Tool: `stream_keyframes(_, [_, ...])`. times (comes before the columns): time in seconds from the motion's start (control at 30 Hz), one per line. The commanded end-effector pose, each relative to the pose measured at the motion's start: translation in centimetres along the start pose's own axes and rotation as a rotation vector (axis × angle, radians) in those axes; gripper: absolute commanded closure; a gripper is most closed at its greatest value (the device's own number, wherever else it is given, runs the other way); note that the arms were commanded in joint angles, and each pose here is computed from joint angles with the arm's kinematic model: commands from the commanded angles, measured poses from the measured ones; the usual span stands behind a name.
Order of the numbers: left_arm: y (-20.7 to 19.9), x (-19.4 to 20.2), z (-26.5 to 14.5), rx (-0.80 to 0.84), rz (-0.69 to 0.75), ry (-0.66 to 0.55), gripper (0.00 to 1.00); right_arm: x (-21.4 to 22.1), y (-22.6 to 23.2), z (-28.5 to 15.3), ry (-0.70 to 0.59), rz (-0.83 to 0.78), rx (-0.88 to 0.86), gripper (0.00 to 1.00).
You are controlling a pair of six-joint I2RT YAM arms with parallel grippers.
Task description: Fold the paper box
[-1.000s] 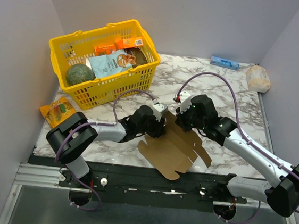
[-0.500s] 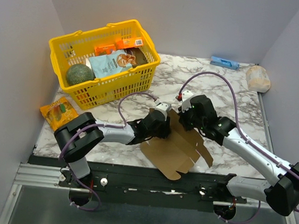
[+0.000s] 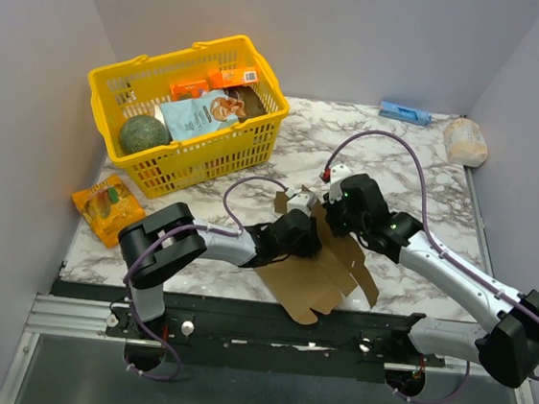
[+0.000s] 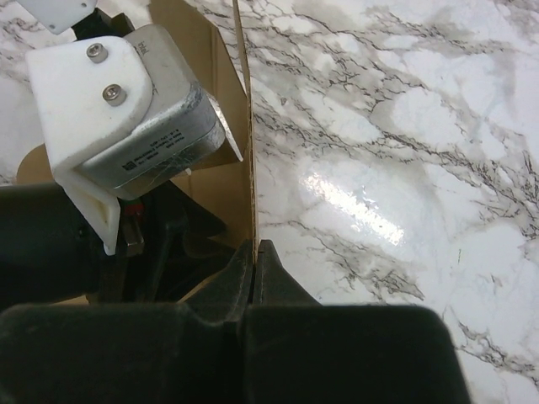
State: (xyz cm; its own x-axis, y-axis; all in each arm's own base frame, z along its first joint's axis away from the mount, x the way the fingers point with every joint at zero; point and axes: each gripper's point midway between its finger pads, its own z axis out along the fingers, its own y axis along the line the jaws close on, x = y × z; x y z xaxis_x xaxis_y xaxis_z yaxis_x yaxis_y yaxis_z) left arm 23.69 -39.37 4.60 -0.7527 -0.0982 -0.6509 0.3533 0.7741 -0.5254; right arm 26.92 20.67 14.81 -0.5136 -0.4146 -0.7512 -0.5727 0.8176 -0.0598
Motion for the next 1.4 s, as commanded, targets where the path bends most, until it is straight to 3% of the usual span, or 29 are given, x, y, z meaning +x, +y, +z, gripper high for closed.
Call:
stream_keyframes(0.0, [1.2,3.4,0.3,-0.013,-0.04,0.089,0.6,-0.9,-0.4,0.1,-0.047,0.027,0.028,0.99])
stream_keyframes(0.2, [-0.7,-0.3,-2.5,0.085,0.095,-0.035,0.54,-1.1,-0.7,-0.2,-0.058,0.017,0.041,0.99])
stream_keyframes(0.33, [-0.6,-3.1,-6.2,0.095,0.201,-0.116,0.32,-1.8,-0.8,-0.7,-0.082,-0.034,0.03,0.99])
stream_keyframes(0.43, [0.5,-4.3,-9.0,0.086,0.251,-0.121,0.24,-2.5,-0.3,-1.1,-0.104,-0.081,-0.003,0.99])
stream_keyframes(0.63, [3.8,-8.7,-13.6,0.016,0.181,-0.167,0.18,-3.5,0.6,-1.0,-0.151,-0.184,-0.073,0.99])
stream_keyframes(0.77, [3.4,-12.8,-15.5,0.04,0.175,-0.252,0.11,-4.3,0.9,-0.9,-0.212,-0.233,-0.071,0.99])
stream_keyframes(0.9, [1.3,-14.2,-15.8,0.132,0.487,-0.252,0.1,-5.2,1.2,-0.8,-0.25,-0.271,-0.09,0.99])
stream_keyframes(1.03, [0.7,-15.4,-15.6,0.144,0.711,-0.252,0.09,-5.3,2.7,-0.5,-0.237,-0.293,-0.174,0.99])
stream_keyframes(1.37, [2.3,-17.1,-13.3,0.056,0.933,-0.226,0.05,-5.0,3.7,-0.4,-0.23,-0.293,-0.234,0.99])
